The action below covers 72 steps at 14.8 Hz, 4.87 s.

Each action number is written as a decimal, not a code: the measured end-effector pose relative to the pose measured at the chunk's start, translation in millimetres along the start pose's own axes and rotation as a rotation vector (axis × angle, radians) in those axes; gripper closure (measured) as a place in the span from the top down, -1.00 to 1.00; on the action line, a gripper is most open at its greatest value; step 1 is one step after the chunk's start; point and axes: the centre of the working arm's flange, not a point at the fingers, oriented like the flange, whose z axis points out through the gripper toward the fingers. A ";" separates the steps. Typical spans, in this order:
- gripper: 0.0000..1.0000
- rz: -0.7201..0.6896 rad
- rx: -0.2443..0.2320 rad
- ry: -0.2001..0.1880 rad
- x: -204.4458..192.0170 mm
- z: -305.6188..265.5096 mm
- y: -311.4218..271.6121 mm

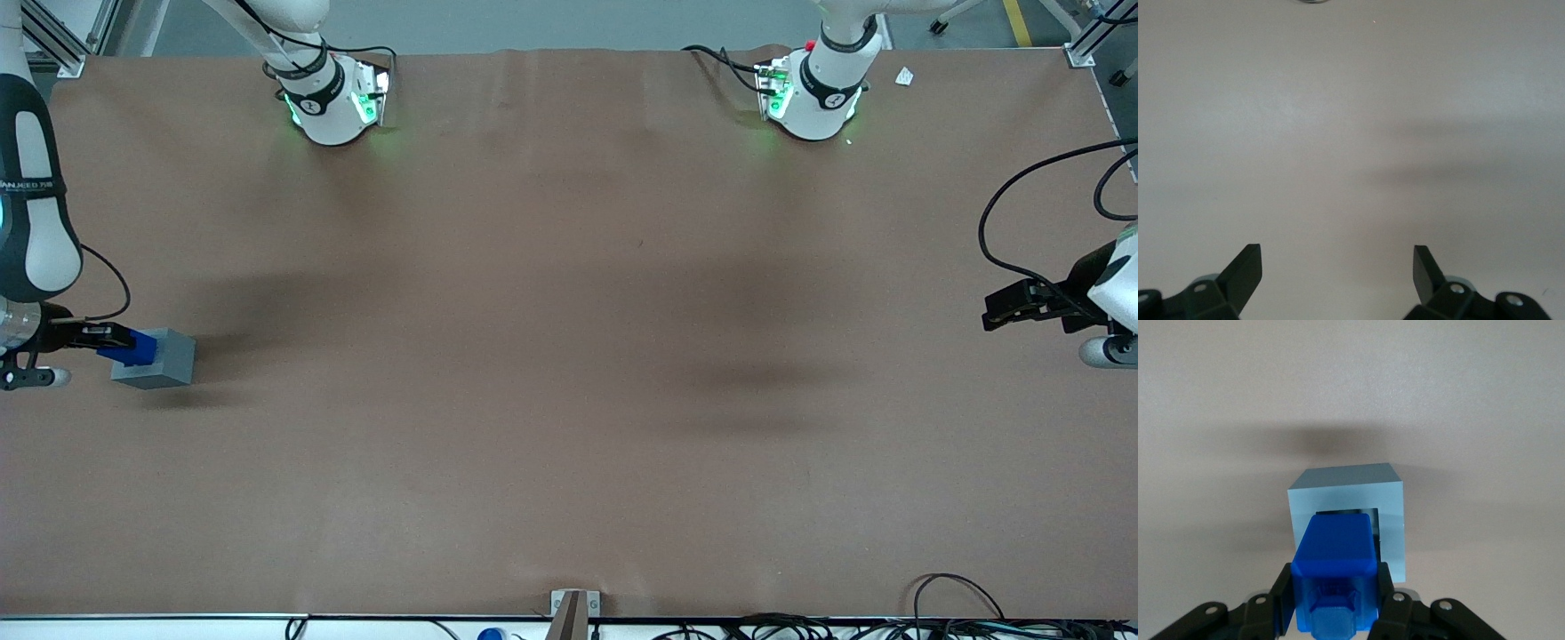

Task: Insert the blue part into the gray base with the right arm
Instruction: 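Lower the blue block into the gray base's opening and press it in, then open the right gripper and raise it off the blue block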

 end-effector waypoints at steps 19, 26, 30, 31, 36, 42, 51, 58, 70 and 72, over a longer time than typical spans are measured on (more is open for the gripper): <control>0.01 -0.006 0.003 -0.011 5.6 3.2 3.9; 0.01 -0.024 0.003 -0.012 5.5 3.2 4.9; 0.01 -0.042 0.004 -0.013 5.5 3.2 5.1; 0.01 -0.045 0.004 -0.013 5.5 3.2 5.1; 0.01 -0.058 0.009 -0.025 4.3 4.4 4.7; 0.01 -0.065 0.009 -0.025 4.5 4.4 5.3; 0.01 -0.062 0.009 -0.028 10.6 10.3 9.9; 0.50 -0.062 0.010 -0.028 11.3 10.9 10.1; 1.00 0.007 0.047 -0.046 16.2 -24.7 -0.5; 1.00 -0.002 0.052 -0.054 21.7 -67.4 -16.7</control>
